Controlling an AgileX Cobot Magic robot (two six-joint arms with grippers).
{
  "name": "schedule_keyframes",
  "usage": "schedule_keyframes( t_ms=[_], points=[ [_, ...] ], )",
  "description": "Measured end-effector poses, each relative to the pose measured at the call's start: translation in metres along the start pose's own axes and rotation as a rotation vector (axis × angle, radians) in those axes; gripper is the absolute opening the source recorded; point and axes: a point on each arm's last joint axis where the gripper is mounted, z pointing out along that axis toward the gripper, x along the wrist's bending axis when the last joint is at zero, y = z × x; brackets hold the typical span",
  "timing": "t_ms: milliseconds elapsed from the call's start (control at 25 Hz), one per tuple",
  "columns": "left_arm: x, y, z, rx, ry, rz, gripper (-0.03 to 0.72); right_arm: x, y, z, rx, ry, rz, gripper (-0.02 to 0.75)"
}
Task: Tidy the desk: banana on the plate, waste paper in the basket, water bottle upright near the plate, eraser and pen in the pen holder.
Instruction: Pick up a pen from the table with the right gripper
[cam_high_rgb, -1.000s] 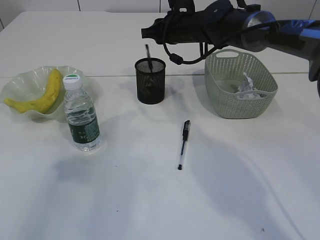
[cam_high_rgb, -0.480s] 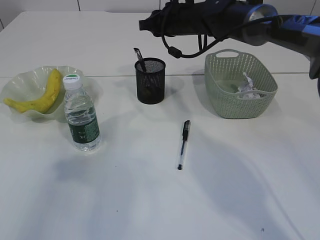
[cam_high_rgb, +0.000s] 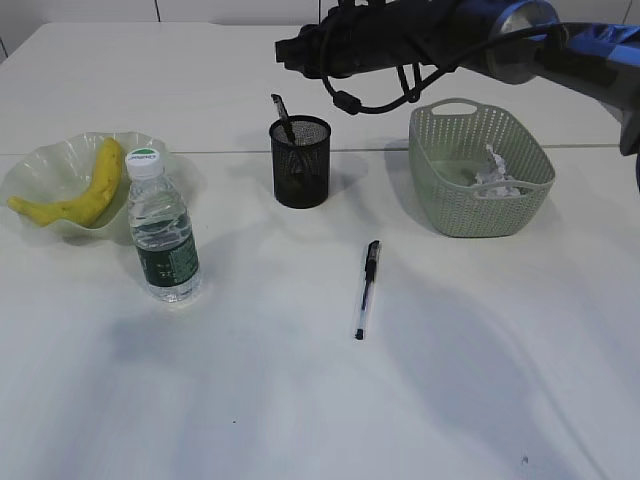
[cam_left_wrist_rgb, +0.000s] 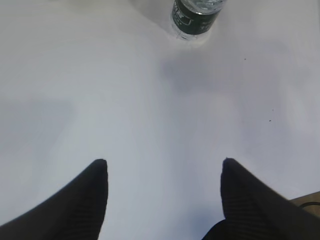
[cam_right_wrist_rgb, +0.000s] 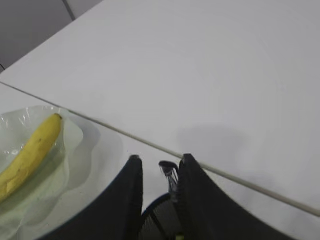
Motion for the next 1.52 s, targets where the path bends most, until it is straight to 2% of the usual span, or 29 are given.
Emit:
schedule_keyframes(
  t_ms=[280,480,640,960,1200,1520],
  points=[
    [0.0,0.0,0.0,0.0,0.0,0.0,0.496,-0.006,-0.01,-0.011,0.215,-0.105,-0.004,0.188],
    [0.0,0.0,0.0,0.0,0.0,0.0,0.496,-0.006,0.0,-0.028,0.268,-0.171,0.052,0.195],
    [0.0,0.0,0.0,0.0,0.0,0.0,0.496,-0.005,0.005,-0.044,0.361,-0.225,0.143,0.202],
    [0.0,0.0,0.0,0.001,0.0,0.0,0.496,0.002,0.003,-0.07,0.622,-0.256,0.224,0.235],
    [0.0,0.0,0.0,0.001,0.0,0.0,0.496,0.005,0.011,-0.077,0.611,-0.276,0.283,0.281],
    [0.0,-0.002,0.0,0.019,0.0,0.0,0.496,0.029,0.01,-0.072,0.61,-0.292,0.377,0.291]
  ],
)
